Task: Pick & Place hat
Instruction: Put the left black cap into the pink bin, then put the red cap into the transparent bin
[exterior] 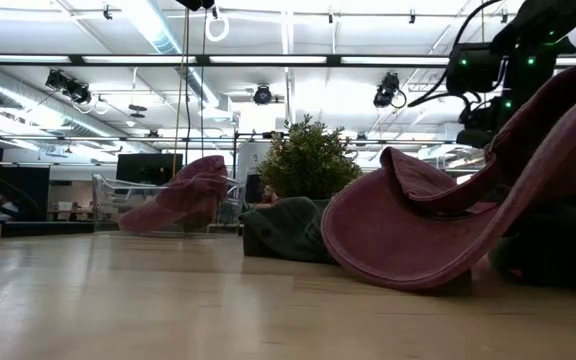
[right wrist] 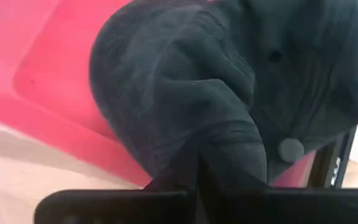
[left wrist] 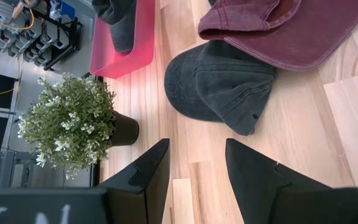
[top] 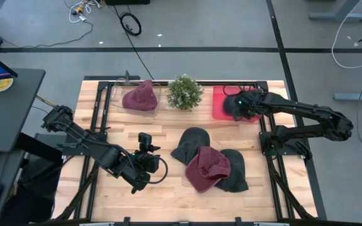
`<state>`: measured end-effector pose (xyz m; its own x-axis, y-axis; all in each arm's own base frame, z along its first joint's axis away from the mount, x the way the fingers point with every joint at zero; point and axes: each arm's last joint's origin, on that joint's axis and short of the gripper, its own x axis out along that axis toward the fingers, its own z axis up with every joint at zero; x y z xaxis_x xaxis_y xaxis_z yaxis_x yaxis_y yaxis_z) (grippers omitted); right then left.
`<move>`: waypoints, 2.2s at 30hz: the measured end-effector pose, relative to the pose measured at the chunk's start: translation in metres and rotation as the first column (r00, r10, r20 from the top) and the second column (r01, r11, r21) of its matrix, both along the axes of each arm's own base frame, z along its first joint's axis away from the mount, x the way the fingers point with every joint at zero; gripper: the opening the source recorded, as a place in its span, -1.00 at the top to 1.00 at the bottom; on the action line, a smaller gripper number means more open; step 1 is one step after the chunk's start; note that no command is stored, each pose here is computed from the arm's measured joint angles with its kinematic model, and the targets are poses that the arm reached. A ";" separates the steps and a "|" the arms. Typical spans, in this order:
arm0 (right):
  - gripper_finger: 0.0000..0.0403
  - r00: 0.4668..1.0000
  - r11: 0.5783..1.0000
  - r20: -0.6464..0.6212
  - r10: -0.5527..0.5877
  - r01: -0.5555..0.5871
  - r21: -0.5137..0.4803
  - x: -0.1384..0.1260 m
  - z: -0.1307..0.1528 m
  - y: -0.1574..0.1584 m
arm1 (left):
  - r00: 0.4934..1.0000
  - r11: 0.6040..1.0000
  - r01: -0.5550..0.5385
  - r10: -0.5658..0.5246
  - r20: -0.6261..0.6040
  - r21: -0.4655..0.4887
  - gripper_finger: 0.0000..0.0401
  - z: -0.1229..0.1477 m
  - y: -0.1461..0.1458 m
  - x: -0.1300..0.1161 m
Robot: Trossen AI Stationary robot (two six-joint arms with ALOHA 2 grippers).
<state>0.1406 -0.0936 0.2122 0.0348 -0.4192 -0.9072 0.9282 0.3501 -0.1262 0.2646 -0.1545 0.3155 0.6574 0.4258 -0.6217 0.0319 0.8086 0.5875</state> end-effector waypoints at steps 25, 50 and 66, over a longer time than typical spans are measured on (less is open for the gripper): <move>0.89 0.996 0.995 -0.006 -0.092 0.092 0.041 -0.002 -0.005 -0.006 | 1.000 1.000 -0.001 0.001 0.001 -0.001 0.20 0.000 0.000 0.000; 0.79 0.626 0.554 0.497 0.601 -0.774 0.306 0.052 0.056 0.144 | 0.984 0.976 0.031 -0.067 -0.163 -0.217 0.20 -0.009 -0.005 -0.008; 0.95 0.397 0.438 0.463 0.793 -0.899 0.020 0.028 0.082 0.220 | 0.984 0.976 0.032 -0.068 -0.164 -0.214 0.20 -0.009 -0.005 -0.008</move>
